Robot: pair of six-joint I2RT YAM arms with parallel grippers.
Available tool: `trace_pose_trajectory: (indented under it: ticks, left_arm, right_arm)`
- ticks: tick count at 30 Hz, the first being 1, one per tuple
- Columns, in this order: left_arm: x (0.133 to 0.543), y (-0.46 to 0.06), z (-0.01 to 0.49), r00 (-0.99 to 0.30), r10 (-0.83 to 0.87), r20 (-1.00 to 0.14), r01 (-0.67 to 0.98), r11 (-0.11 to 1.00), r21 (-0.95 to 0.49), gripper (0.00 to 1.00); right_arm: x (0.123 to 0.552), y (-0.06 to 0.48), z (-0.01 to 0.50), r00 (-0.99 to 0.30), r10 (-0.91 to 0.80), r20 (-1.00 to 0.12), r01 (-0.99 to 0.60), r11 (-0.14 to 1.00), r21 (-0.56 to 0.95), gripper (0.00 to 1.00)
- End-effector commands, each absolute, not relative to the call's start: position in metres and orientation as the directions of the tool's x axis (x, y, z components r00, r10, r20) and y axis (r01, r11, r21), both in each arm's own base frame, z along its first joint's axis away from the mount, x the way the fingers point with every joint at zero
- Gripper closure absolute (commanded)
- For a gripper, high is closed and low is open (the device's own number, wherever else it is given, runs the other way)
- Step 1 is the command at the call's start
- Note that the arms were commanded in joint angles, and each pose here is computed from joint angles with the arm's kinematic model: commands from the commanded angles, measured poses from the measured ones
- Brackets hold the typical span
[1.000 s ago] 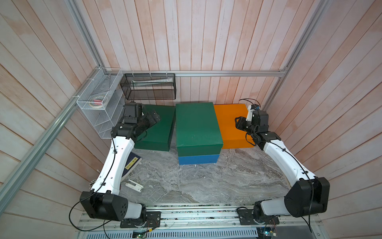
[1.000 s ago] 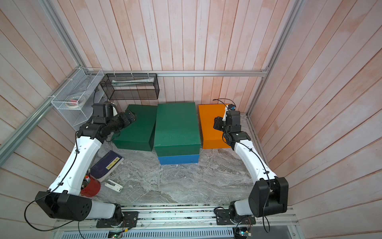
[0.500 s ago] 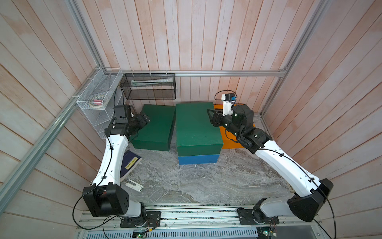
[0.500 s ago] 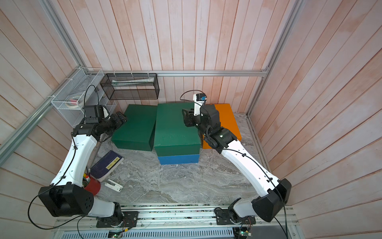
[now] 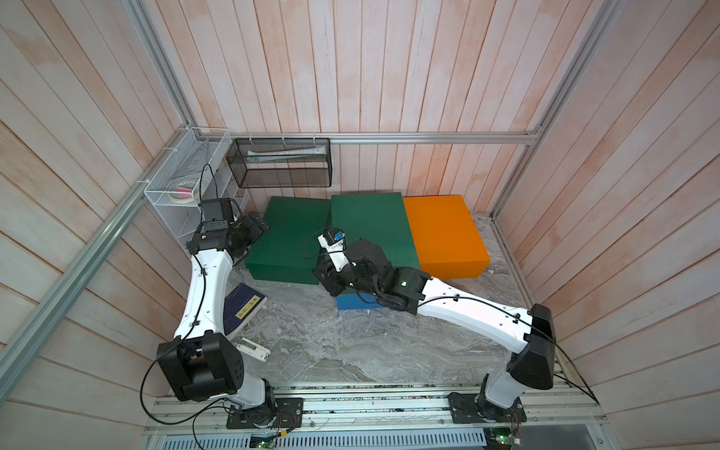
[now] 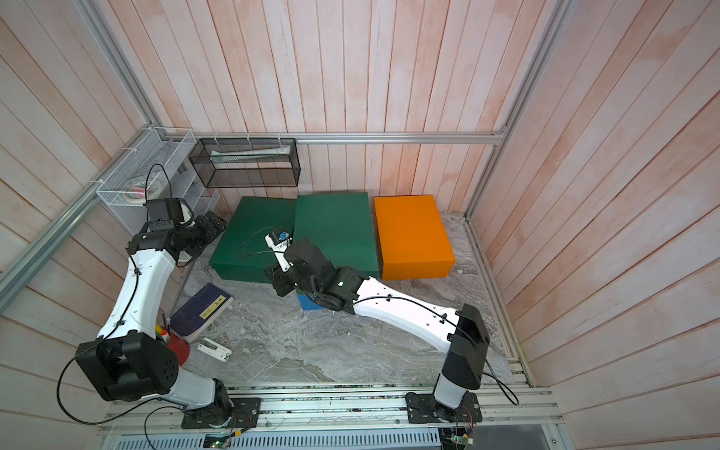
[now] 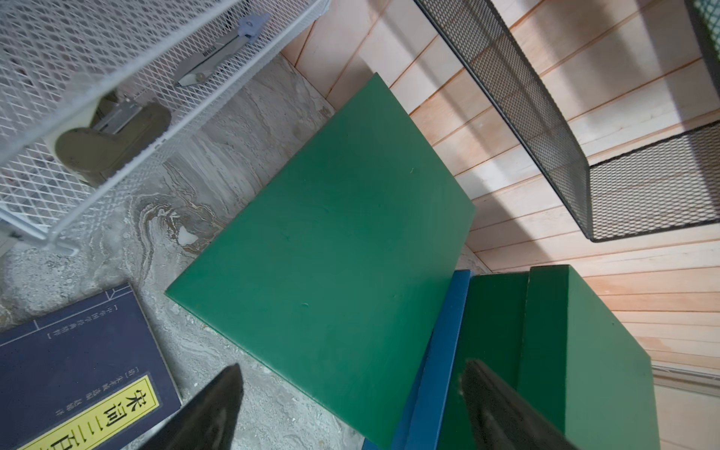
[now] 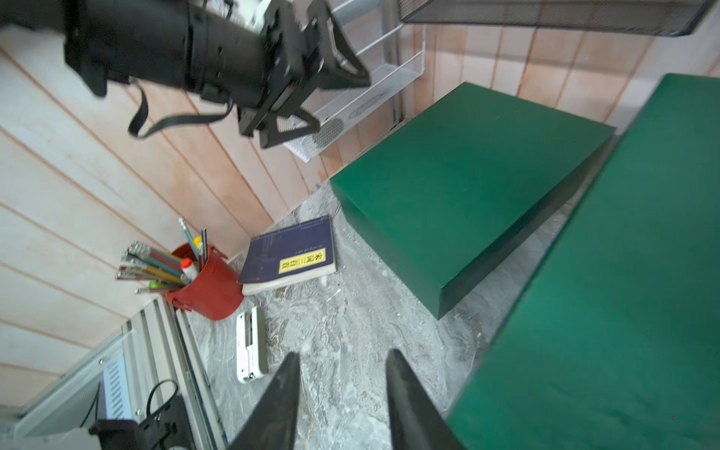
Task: Stack the shoeboxes
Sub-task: Adjust the shoeboxes at the center of the board.
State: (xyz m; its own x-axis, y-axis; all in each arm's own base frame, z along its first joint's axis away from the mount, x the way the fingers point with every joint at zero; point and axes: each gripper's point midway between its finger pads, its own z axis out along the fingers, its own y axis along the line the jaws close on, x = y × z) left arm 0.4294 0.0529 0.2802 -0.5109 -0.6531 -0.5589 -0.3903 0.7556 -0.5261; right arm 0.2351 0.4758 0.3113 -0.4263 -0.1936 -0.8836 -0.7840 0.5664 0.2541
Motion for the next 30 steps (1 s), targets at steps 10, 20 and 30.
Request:
trace_pose_trajectory:
  ticks: [10,20,30]
  left_arm:
    - [0.429,0.068,0.266,-0.517,-0.676,-0.526,-0.402,0.734,-0.548,0.13]
    - [0.429,0.071,0.259,-0.522,-0.68,-0.514,-0.399,0.728,-0.558,0.14]
    - [0.433,0.072,0.247,-0.529,-0.693,-0.49,-0.406,0.713,-0.571,0.13]
  right_arm:
    - [0.202,0.517,0.212,-0.402,-0.451,-0.797,-0.823,0.56,0.098,1.0]
    - [0.217,0.515,0.113,-0.342,-0.609,-0.715,-0.795,0.594,-0.126,1.0]
    - [0.25,0.508,0.065,-0.299,-0.673,-0.676,-0.698,0.637,-0.326,1.0]
